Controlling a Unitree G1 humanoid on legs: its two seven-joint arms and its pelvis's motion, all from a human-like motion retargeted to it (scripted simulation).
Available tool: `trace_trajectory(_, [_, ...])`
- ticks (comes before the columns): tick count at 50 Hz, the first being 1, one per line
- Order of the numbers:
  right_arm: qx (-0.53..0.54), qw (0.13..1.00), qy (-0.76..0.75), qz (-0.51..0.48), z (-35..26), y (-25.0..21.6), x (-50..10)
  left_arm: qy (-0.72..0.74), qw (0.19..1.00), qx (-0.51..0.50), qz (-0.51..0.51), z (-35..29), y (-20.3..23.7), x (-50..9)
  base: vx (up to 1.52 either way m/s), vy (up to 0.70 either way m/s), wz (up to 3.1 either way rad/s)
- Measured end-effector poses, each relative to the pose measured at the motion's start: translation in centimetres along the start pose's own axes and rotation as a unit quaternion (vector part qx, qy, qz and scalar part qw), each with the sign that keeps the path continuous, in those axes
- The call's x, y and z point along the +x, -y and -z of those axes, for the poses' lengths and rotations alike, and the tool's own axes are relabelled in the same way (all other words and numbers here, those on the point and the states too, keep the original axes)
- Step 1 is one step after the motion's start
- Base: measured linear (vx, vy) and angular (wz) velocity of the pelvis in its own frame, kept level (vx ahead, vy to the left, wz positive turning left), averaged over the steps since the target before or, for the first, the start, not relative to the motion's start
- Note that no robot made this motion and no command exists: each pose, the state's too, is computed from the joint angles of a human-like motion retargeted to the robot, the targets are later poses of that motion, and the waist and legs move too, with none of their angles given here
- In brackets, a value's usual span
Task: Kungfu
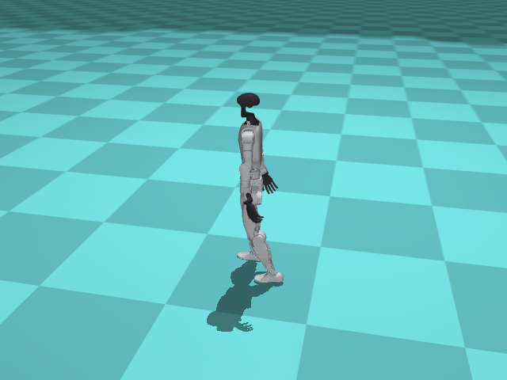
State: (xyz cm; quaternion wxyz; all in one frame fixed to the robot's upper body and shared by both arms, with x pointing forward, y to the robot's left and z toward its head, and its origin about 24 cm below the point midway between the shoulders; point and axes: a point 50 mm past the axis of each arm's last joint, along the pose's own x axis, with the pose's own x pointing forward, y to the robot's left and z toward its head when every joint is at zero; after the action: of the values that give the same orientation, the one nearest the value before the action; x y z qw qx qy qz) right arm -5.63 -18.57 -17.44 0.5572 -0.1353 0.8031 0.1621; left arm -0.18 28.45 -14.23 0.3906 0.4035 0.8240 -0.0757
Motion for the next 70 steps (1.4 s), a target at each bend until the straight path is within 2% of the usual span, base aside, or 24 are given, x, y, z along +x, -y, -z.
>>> trace_trajectory(3, [-0.007,1.0,-0.002,-0.018,-0.7,1.7,-0.5,-0.074,0.982,-0.169,0.035,2.9,3.8,1.0,0.14,-0.24,1.48])
trace_trajectory(7, [0.035,0.999,0.027,0.03,-1.7,4.6,-1.3,-0.105,0.915,-0.37,0.125,5.1,7.4,2.1,0.13,-0.16,0.7])
trace_trajectory(10, [0.088,0.99,0.075,0.083,-2.6,6.5,-1.9,-0.111,0.872,-0.46,0.127,6.0,9.3,2.5,0.15,-0.11,1.1])
trace_trajectory(13, [0.148,0.973,0.117,0.134,-3.2,8.0,-2.5,-0.119,0.854,-0.495,0.108,6.5,10.5,2.6,0.16,0.0,1.02])
trace_trajectory(16, [0.213,0.954,0.139,0.156,-4.0,8.4,-2.9,-0.127,0.857,-0.488,0.106,6.5,11.0,2.3,0.16,0.07,0.63])
trace_trajectory(20, [0.263,0.943,0.163,0.127,-5.8,8.0,-3.2,-0.086,0.882,-0.452,0.099,4.3,9.4,1.8,0.0,0.09,0.53])
trace_trajectory(27, [0.161,0.967,0.15,0.127,-6.6,8.1,-3.5,0.055,0.934,-0.35,0.056,-1.4,3.6,0.1,0.05,0.1,0.45])
trace_trajectory(33, [0.086,0.979,0.112,0.149,-5.2,5.8,-2.3,0.184,0.957,-0.225,-0.023,-5.2,-2.0,-2.2,0.16,-0.1,0.84])
trace_trajectory(37, [0.051,0.987,0.091,0.125,-4.6,3.1,-1.4,0.223,0.96,-0.161,-0.053,-6.3,-4.7,-3.2,0.22,-0.27,0.5])
trace_trajectory(42, [0.022,0.996,0.075,0.049,-4.8,0.7,-1.0,0.219,0.958,-0.158,-0.092,-6.5,-4.6,-3.5,0.07,-0.3,0.29])
trace_trajectory(48, [0.039,0.994,0.084,0.055,-4.4,2.8,-1.3,0.208,0.942,-0.247,-0.086,-6.6,0.0,-3.1,0.06,-0.14,0.82])
trace_trajectory(52, [0.034,0.996,0.06,0.053,-4.5,5.2,-2.1,0.197,0.963,-0.18,-0.035,-5.3,2.1,-2.0,-0.03,0.08,-0.16])
trace_trajectory(55, [0.067,0.992,0.081,0.065,-5.4,7.4,-3.1,0.179,0.974,-0.13,-0.047,-4.5,1.3,-1.5,-0.16,0.25,-0.21])
trace_trajectory(62, [0.178,0.945,0.23,0.15,-7.3,10.3,-4.8,0.232,0.951,-0.196,-0.064,-6.0,-1.1,-2.5,-0.09,0.31,0.15])
trace_trajectory(66, [0.212,0.929,0.263,0.15,-9.0,9.6,-5.2,0.218,0.953,-0.194,-0.077,-5.6,-3.0,-2.5,-0.16,0.43,-0.62])
trace_trajectory(70, [0.203,0.938,0.256,0.116,-8.9,7.4,-4.2,0.197,0.96,-0.19,-0.065,-4.2,-3.8,-1.6,-0.13,0.28,-0.56])
